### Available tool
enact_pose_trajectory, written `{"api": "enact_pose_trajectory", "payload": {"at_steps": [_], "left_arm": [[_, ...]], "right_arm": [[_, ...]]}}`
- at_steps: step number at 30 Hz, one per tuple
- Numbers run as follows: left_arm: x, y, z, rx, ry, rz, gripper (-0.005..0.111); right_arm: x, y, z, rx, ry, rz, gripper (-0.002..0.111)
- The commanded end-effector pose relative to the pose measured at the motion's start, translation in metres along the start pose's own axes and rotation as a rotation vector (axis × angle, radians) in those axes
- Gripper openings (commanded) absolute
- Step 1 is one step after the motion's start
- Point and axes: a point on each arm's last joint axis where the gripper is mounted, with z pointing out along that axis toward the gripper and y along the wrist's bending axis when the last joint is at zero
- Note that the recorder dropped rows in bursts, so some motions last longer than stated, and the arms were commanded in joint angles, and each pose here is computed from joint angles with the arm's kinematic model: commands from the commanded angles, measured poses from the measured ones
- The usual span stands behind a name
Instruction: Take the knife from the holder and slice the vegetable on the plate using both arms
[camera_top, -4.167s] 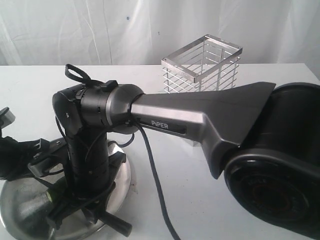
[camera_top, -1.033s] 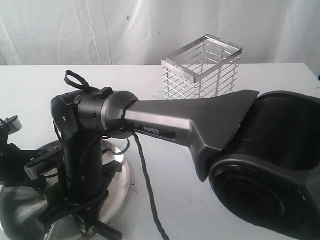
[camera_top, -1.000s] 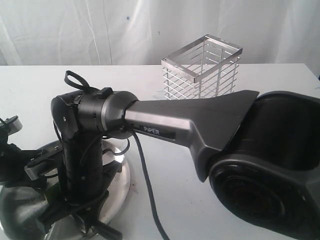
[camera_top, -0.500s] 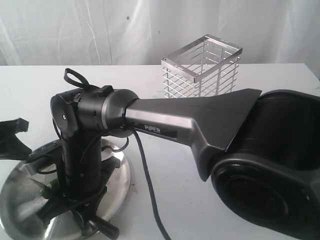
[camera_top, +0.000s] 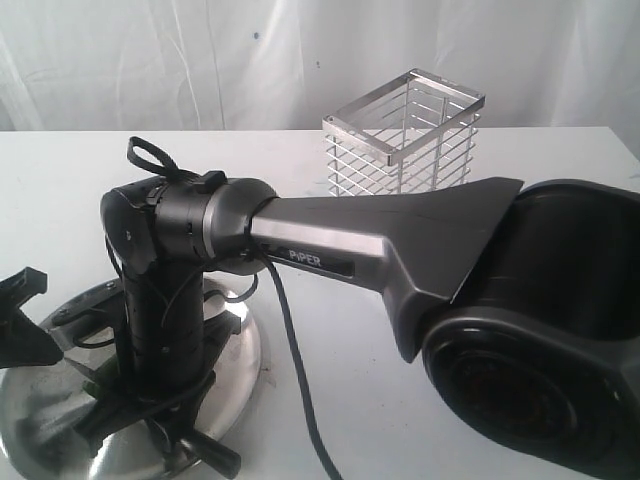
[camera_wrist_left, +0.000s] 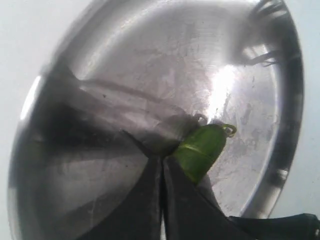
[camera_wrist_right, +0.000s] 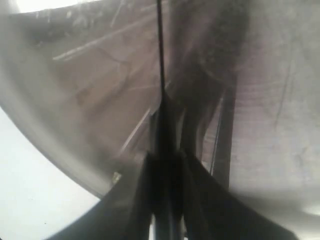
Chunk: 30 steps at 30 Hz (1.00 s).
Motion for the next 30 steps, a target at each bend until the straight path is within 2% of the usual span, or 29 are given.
{"api": "enact_pose_trajectory", "payload": {"at_steps": [1, 9, 16, 23, 30], "left_arm": [[-0.001, -0.004, 0.004, 0.077, -0.026, -0.023, 0.0], [-0.004, 0.005, 0.012, 0.046, -0.027, -0.039, 0.0], [0.001, 0.024, 0.042, -0.012, 0.074, -0.049, 0.0], [0.004, 0.021, 0.05, 0.026, 0.123, -0.061, 0.0], [0.003, 0.02, 0.05, 0.033, 0.125, -0.059, 0.0]], "right_arm": [[0.0, 0.001, -0.009, 0.01, -0.018, -0.017, 0.0], [0.0, 0.001, -0.009, 0.009, -0.018, -0.015, 0.0], [0.001, 0.002, -0.011, 0.003, -0.023, -0.002, 0.0], [0.002, 0.004, -0.025, 0.018, -0.053, 0.017, 0.0], [0.001, 0.01, -0.021, -0.063, -0.05, 0.069, 0.0]]}}
